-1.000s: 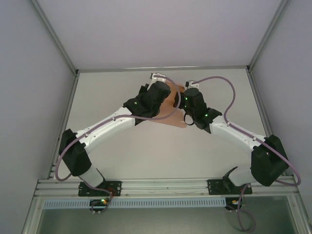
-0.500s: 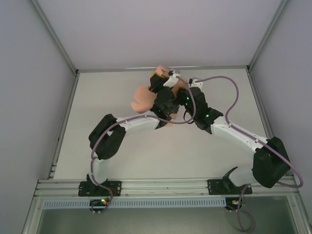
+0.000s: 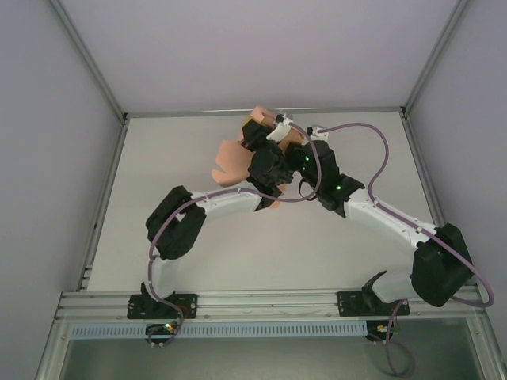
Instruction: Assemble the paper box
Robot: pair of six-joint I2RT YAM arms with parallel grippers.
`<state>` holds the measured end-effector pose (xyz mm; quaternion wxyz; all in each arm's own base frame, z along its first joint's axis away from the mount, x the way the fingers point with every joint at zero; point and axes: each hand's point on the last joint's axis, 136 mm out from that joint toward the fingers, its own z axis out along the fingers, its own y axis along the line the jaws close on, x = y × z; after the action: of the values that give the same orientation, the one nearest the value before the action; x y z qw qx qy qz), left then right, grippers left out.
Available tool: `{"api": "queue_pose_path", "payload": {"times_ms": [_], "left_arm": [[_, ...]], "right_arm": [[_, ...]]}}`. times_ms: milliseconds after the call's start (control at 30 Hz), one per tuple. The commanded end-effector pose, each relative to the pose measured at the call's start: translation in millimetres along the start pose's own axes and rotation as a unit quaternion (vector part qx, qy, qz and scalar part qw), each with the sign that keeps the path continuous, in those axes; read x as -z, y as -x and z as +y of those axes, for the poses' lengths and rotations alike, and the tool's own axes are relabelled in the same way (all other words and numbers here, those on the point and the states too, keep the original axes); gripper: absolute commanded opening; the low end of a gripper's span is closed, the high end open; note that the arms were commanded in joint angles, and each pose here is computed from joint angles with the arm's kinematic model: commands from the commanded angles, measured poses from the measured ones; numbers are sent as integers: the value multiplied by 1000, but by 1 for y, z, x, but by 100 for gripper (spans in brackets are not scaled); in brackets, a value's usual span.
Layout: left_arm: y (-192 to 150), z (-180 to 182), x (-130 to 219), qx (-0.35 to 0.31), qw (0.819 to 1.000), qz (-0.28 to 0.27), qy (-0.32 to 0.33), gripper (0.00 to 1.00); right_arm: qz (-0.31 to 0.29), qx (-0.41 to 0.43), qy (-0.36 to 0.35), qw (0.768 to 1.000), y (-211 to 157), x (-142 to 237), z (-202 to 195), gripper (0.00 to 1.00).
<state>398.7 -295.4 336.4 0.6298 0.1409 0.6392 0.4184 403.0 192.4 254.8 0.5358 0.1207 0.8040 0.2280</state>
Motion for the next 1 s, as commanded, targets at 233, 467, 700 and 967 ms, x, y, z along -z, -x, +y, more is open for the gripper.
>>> {"api": "queue_pose_path", "payload": {"times_ms": [233, 467, 700, 967], "left_arm": [[-49, -54, 37, 21, 879, 76, -470, 0], [-61, -56, 43, 50, 856, 106, -503, 0], [-86, -61, 12, 65, 885, 178, -426, 2], [-116, -44, -33, 32, 937, 228, -264, 3]], "right_arm": [[51, 29, -54, 997, -23, 11, -40, 0], [60, 23, -18, 998, -21, 16, -30, 0], [68, 15, 8, 998, -21, 22, -19, 0], [58, 14, 22, 998, -14, 32, -9, 0]]}}
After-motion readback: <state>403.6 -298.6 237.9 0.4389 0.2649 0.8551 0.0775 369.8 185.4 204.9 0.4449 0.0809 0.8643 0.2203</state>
